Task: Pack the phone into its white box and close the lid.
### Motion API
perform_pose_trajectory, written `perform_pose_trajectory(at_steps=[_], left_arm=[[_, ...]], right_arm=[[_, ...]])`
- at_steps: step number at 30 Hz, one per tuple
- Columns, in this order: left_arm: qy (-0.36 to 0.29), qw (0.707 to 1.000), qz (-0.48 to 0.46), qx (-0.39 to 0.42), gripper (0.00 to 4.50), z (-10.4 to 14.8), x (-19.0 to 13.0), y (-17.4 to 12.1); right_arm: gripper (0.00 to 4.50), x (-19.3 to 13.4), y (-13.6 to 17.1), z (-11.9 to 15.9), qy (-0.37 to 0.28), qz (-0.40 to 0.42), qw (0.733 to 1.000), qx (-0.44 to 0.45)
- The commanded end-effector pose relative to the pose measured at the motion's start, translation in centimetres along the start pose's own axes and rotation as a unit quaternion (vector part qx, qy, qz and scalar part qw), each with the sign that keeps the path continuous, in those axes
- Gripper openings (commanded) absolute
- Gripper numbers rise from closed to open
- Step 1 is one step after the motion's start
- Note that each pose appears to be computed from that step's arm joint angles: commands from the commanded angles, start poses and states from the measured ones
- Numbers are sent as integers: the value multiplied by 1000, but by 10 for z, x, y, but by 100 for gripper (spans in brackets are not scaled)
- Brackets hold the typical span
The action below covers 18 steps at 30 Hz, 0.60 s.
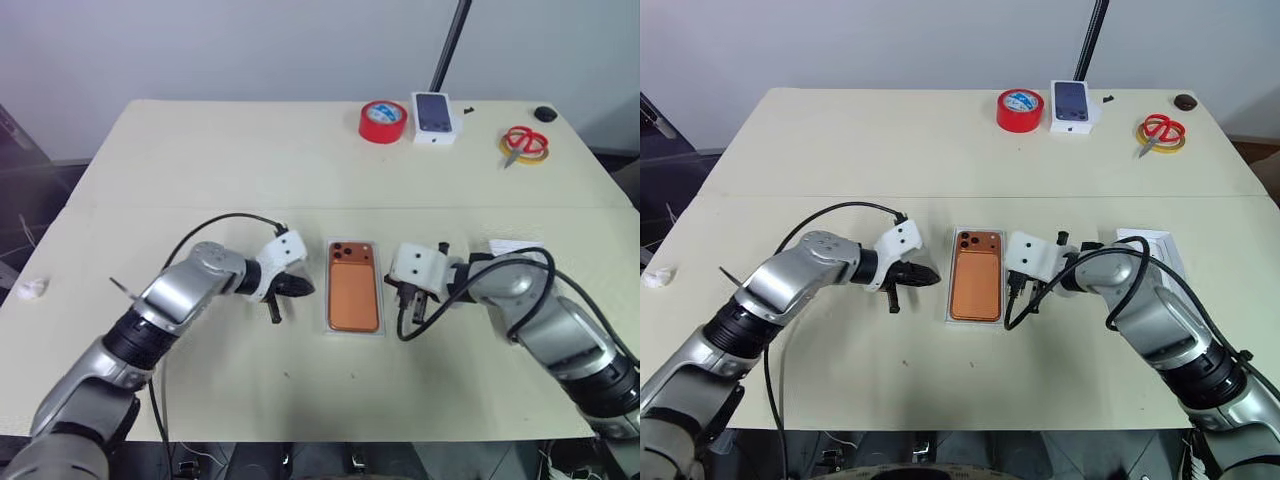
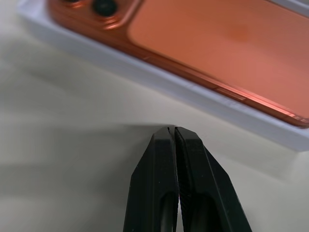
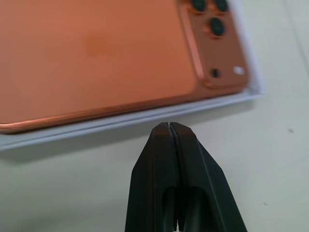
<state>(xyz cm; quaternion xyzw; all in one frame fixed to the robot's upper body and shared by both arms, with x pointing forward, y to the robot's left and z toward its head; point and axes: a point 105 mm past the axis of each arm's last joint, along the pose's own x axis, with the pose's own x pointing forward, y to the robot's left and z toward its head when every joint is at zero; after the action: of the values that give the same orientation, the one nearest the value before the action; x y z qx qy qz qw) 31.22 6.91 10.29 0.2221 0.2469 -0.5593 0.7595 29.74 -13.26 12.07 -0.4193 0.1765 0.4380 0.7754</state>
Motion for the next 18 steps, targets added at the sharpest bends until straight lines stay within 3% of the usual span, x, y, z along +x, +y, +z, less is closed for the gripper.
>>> perform_pose_trajectory(at_steps=[1,10,18], left_arm=[[14,998,-45,29,19,8,10,-15],[40,992,-90,79,19,18,44,-32],[28,985,-122,117,19,42,72,-45]], right_arm=[[0,-1,4,8,-3,0,999,-32],[0,-3,7,1,11,6,999,-35],[0,-20,4,-20,46,0,999,-23]])
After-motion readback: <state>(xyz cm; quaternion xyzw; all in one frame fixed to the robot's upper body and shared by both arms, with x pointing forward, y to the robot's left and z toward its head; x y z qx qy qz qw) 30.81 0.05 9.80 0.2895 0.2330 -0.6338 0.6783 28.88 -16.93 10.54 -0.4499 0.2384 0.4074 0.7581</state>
